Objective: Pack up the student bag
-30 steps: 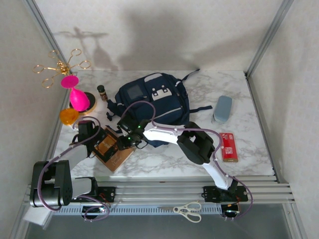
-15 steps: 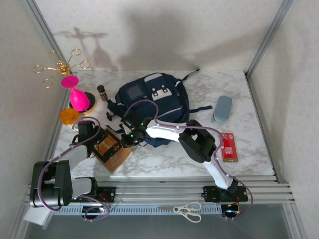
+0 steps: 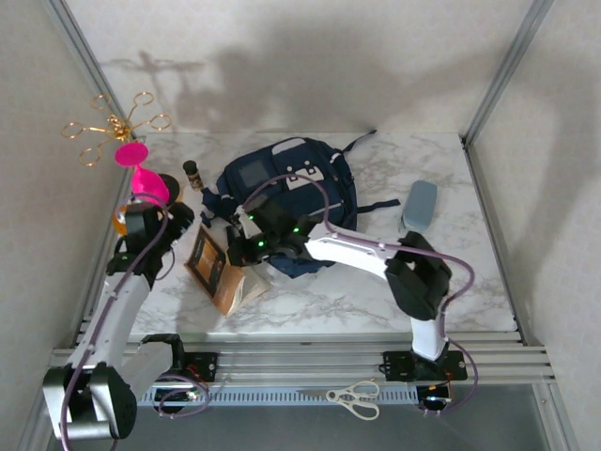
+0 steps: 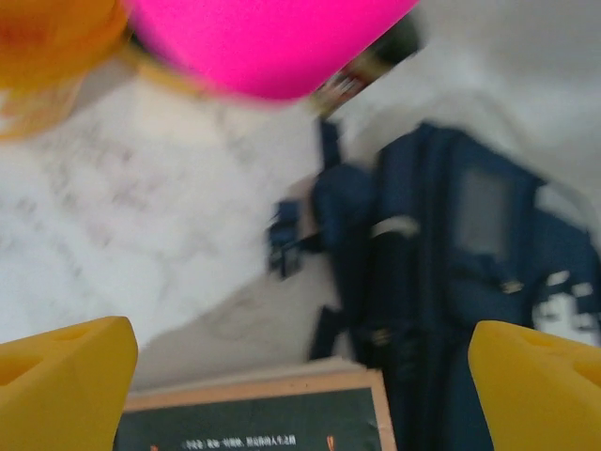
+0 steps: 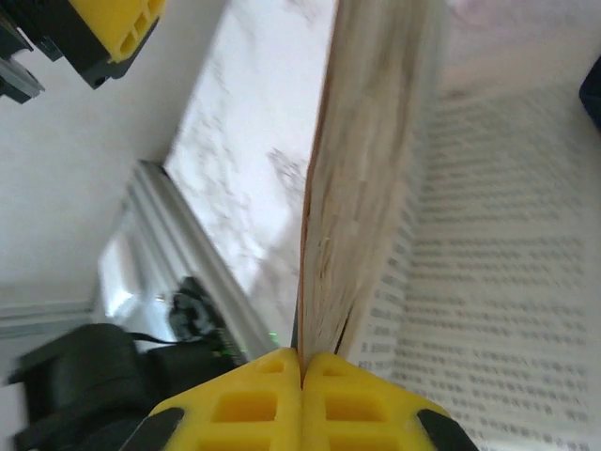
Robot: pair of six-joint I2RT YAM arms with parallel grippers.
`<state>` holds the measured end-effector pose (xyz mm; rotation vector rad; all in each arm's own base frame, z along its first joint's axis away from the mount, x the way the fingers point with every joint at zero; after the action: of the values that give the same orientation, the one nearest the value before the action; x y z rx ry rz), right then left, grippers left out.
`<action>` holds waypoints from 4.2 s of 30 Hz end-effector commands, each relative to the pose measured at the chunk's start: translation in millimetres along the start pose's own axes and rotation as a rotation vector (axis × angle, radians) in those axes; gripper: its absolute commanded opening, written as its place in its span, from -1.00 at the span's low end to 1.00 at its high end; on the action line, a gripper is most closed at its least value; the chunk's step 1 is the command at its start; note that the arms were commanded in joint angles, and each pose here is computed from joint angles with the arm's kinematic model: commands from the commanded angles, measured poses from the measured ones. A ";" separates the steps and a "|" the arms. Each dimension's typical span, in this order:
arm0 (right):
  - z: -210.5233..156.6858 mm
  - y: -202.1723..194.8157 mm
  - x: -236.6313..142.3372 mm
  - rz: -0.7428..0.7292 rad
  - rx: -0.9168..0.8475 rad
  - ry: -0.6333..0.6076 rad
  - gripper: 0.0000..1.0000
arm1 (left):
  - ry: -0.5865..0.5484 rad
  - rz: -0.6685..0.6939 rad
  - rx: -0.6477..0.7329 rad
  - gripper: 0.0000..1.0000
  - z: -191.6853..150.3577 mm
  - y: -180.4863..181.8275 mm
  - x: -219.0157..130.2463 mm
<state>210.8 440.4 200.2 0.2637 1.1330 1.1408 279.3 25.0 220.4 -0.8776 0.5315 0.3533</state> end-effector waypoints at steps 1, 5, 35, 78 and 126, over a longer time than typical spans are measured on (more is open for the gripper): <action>39.0 45.1 -54.9 0.188 -0.025 -0.180 -1.00 | 0.028 -0.020 -0.022 0.87 12.8 -20.4 -23.8; 58.4 63.3 -107.6 0.280 -0.009 -0.289 -1.00 | 0.038 -0.133 -0.030 0.94 29.4 -55.4 -48.5; 73.5 9.6 -233.3 0.405 0.054 -0.530 -1.00 | 0.568 -0.909 -0.356 0.34 -98.0 -177.3 -79.1; 27.5 -56.4 -264.3 0.265 0.213 -0.472 -0.41 | 0.512 -0.881 -0.120 -1.00 -135.8 -220.1 -69.1; -43.3 -180.1 -372.9 -0.160 0.492 -0.780 -1.00 | 0.720 -0.484 1.198 -0.34 -318.7 -204.6 52.6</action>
<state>292.0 36.5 256.3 0.9567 0.7716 0.4213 325.5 -346.1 136.5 0.0907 1.0368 -0.7281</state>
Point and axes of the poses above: each hand's point on the last joint's axis, 136 mm out from that joint toward the fingers, its own x axis out along the fingers, its own y axis along the line the jaws close on, z = x × y, the point moved 5 cm from there along -x, back along the fingers, and after that the axes turned 5 degrees about -x, right-handed, at the moved point
